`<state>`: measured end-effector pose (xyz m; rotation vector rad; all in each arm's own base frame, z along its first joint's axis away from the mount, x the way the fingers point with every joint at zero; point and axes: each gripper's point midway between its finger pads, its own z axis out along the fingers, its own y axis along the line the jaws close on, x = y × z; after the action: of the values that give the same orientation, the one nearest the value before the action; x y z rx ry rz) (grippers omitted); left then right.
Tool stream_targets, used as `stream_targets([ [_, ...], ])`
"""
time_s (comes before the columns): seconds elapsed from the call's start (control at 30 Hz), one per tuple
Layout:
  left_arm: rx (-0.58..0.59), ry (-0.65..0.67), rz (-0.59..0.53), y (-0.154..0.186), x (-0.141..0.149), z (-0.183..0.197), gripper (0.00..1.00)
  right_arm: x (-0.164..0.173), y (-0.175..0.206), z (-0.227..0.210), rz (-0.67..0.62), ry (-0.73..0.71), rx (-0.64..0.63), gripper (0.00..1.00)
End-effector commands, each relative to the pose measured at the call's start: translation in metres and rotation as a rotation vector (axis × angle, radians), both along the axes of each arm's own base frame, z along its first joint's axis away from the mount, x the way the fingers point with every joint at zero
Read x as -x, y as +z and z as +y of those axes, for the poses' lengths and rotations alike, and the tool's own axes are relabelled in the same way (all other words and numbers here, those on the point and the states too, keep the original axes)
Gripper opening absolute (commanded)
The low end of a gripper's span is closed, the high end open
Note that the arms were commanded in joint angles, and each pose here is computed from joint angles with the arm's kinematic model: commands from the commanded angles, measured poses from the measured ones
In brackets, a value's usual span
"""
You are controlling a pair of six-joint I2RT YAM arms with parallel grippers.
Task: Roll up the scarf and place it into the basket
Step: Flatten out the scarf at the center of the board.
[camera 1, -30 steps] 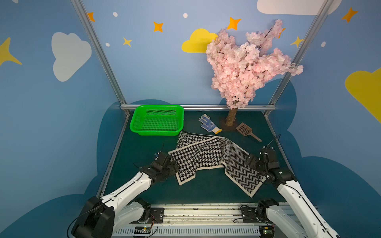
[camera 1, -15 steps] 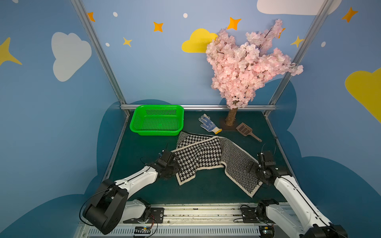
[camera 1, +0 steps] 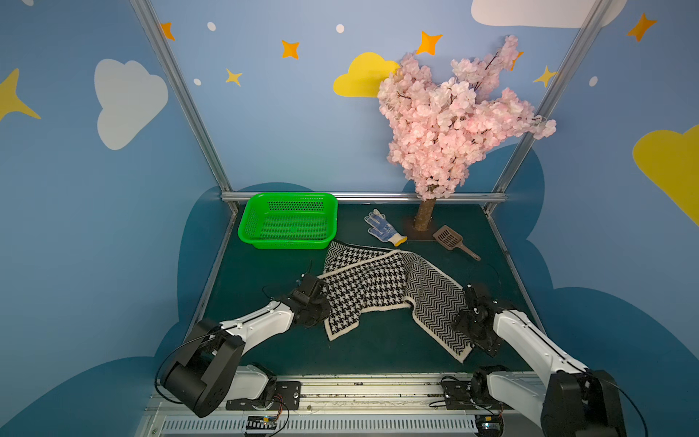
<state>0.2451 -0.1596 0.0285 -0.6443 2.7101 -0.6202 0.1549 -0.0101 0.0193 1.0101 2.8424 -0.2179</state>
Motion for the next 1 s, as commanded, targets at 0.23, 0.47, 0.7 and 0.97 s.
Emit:
stream_targets([
  [0.23,-0.050,-0.002,-0.120,0.035,-0.001,0.022,0.08,-0.015,-0.002,0.000,0.098,0.016,-0.011,0.95],
  [0.47,-0.065,0.015,-0.164,0.055,-0.005,0.041,0.08,-0.024,-0.005,0.002,0.124,0.029,-0.041,0.77],
  [0.7,-0.055,0.057,-0.204,0.073,-0.009,0.066,0.08,-0.023,-0.008,0.002,0.137,0.032,-0.066,0.62],
  [0.97,-0.078,0.091,-0.224,0.089,-0.011,0.088,0.08,-0.030,-0.012,0.012,0.205,0.071,-0.148,0.00],
])
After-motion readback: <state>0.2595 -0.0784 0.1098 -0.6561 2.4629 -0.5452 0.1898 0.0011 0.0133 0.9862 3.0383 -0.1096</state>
